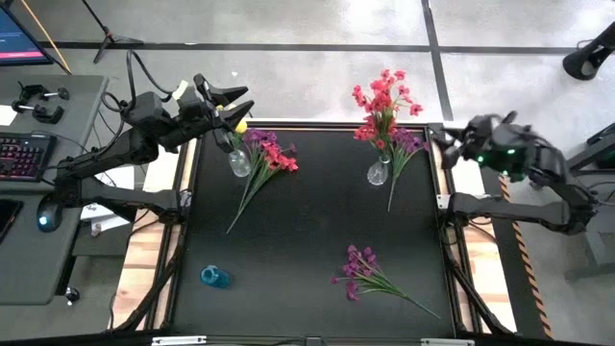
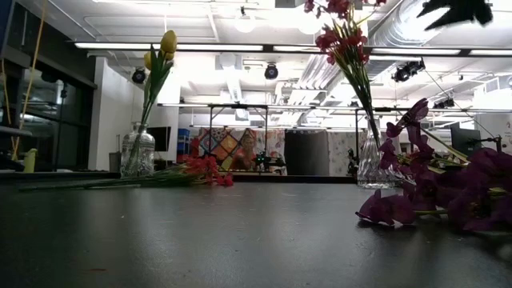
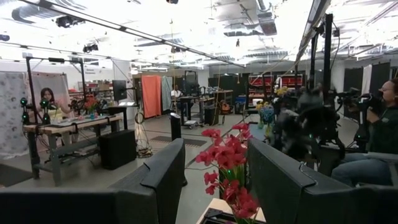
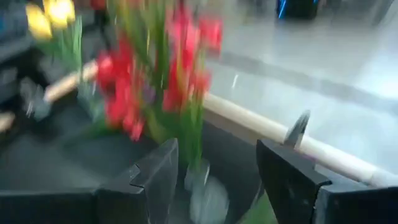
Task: Sort flowers into vase by color
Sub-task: Put the bottom red flowers into the right transparent vase, then adjust the red flowers in the right transparent vase
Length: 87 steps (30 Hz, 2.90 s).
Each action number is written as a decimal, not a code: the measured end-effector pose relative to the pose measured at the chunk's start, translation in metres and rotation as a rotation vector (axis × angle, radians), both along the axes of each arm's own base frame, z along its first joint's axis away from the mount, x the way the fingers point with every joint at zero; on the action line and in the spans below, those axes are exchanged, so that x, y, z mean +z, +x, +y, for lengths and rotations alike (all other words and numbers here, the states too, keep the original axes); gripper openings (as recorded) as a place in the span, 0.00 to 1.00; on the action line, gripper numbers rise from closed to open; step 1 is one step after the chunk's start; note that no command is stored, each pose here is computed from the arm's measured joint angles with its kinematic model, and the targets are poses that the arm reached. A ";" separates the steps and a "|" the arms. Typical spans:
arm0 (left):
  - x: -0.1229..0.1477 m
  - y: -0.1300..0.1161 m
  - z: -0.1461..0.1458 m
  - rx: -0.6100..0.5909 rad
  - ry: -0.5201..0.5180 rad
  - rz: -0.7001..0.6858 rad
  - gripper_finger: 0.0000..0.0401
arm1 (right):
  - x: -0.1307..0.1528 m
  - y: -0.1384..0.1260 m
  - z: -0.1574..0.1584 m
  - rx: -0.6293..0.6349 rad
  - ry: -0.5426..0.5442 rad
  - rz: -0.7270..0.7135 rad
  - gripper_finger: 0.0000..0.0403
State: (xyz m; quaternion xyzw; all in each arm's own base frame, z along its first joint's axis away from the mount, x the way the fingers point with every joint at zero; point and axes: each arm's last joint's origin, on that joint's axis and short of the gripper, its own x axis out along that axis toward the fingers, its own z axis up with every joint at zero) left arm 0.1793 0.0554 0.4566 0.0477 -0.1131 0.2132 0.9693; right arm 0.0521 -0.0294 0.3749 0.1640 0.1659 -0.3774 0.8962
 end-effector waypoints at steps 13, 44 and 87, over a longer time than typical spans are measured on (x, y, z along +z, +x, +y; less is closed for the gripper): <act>0.000 0.000 0.001 0.024 -0.006 -0.001 0.41 | -0.113 0.069 -0.020 0.138 0.032 -0.035 0.51; 0.000 0.000 0.001 0.025 -0.006 -0.002 0.41 | -0.125 0.110 -0.026 0.164 -0.262 0.184 0.29; -0.006 0.001 0.001 -0.002 -0.123 0.010 0.41 | -0.112 0.083 -0.017 0.157 -0.150 0.018 0.02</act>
